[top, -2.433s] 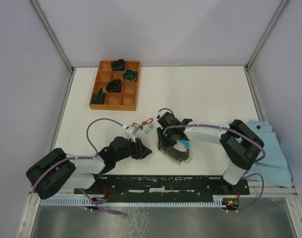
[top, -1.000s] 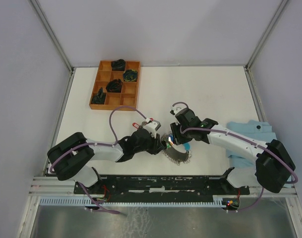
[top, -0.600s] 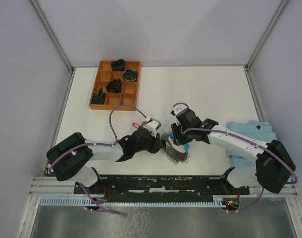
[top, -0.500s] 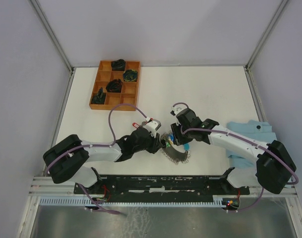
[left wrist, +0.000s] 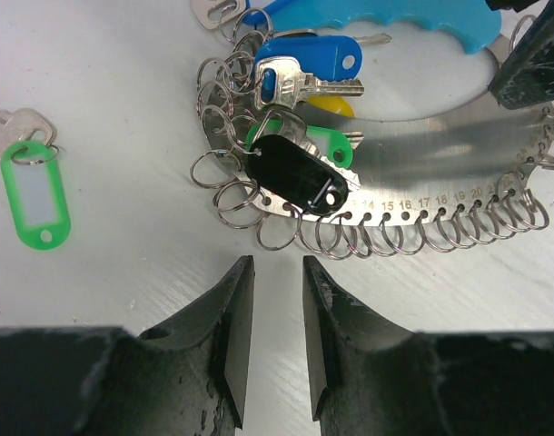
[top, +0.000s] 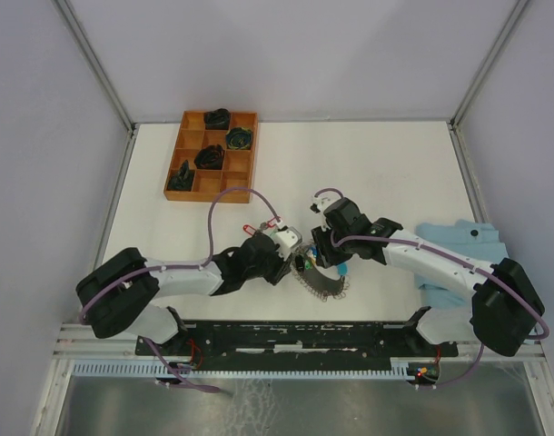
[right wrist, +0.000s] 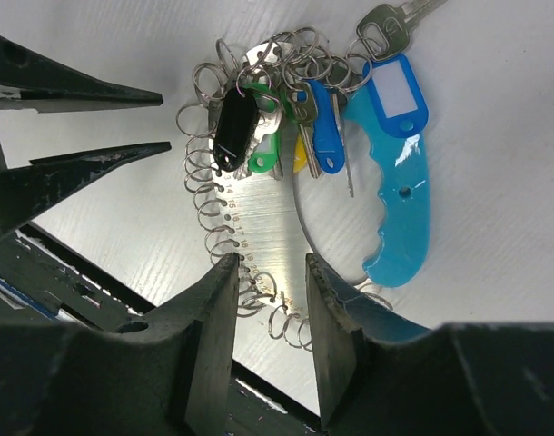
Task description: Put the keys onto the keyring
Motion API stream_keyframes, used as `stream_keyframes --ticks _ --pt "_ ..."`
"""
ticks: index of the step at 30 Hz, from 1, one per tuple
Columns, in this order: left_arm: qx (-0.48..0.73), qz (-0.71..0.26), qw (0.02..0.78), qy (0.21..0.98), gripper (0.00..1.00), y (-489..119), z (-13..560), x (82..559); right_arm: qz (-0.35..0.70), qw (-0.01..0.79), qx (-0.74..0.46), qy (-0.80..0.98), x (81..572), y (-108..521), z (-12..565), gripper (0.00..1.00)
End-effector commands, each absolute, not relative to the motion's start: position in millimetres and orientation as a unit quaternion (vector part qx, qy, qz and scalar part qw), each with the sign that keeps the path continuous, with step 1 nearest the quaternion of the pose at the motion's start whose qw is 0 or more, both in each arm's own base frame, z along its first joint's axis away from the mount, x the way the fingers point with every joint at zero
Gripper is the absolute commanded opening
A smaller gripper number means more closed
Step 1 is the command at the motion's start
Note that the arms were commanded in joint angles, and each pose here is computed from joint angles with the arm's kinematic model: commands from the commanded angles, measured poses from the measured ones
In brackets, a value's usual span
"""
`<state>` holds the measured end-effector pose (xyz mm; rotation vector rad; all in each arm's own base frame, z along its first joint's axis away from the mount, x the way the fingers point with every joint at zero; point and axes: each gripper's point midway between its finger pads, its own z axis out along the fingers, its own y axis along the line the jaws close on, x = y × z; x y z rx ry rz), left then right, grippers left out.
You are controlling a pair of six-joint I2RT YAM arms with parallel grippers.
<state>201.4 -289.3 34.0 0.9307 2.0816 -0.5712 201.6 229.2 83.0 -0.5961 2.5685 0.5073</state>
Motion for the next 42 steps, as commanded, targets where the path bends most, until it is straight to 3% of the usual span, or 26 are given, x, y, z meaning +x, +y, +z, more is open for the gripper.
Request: stream_keyframes --ticks 1,17,30,38,42 --pt "0.422 -0.211 0.411 0.780 0.35 -301 45 213 0.207 0.247 -0.226 0.919 206 237 94 0.44" --pt "0.474 -0.238 0.435 0.728 0.35 -318 43 209 0.216 0.243 -0.237 0.915 202 238 93 0.44" --pt "0.499 -0.219 0.411 0.731 0.29 -313 19 207 0.225 0.241 -0.244 0.912 199 240 96 0.45" --pt "0.496 -0.214 0.415 0.732 0.03 -311 23 209 0.229 0.243 -0.248 0.909 198 241 98 0.45" --pt "0.491 -0.225 0.427 0.726 0.03 -313 36 208 0.228 0.245 -0.255 0.907 197 240 98 0.45"
